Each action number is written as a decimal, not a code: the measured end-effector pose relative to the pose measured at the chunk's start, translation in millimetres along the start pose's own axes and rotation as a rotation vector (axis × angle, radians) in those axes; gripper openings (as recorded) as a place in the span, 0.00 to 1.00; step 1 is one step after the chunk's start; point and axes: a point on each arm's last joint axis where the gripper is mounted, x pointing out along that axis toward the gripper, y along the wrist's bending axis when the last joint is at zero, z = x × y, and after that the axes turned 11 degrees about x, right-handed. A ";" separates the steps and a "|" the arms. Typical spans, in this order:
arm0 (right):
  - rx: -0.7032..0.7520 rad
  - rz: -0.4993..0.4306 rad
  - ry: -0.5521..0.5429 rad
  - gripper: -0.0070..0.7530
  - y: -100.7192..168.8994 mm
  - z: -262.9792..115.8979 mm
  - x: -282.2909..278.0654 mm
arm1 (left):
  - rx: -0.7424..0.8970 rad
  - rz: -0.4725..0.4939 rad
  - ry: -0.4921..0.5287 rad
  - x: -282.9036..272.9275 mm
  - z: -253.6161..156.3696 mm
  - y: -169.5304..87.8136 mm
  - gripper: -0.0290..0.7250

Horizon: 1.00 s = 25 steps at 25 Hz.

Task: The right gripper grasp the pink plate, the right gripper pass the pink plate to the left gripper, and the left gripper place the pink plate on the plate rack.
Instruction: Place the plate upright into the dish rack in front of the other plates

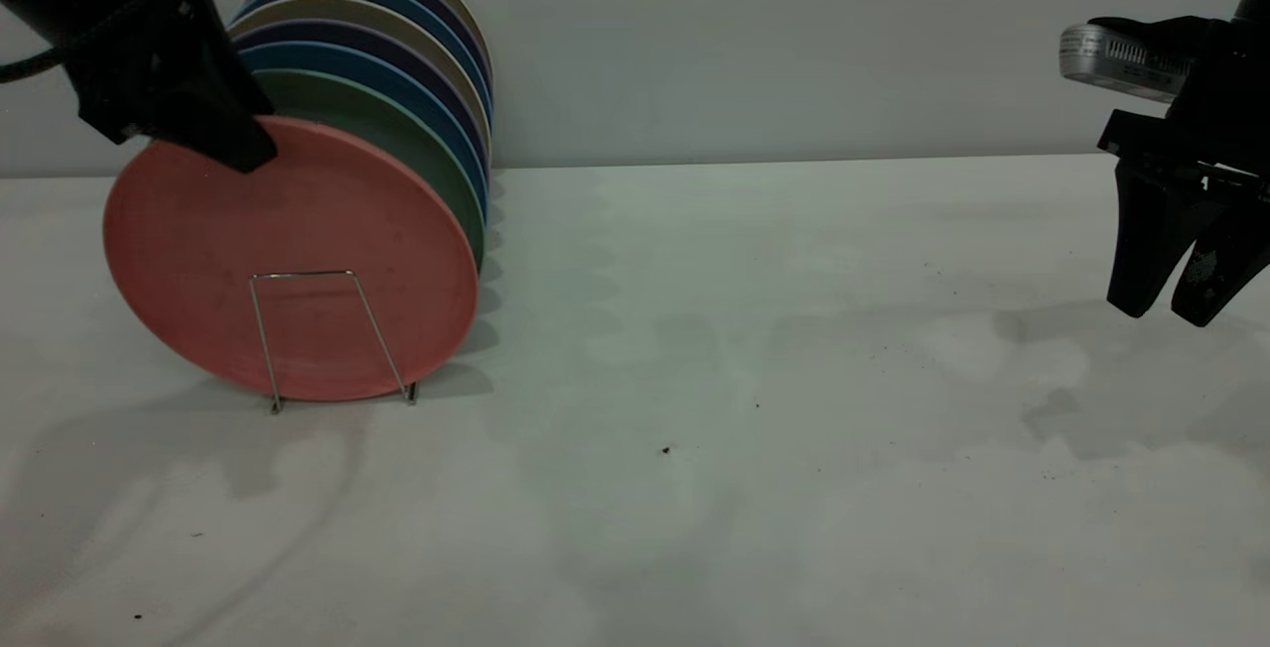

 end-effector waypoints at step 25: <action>0.004 -0.013 -0.014 0.60 3.0 -0.8 -6.4 | -0.600 0.169 -0.037 -75.3 19.3 -1.9 0.81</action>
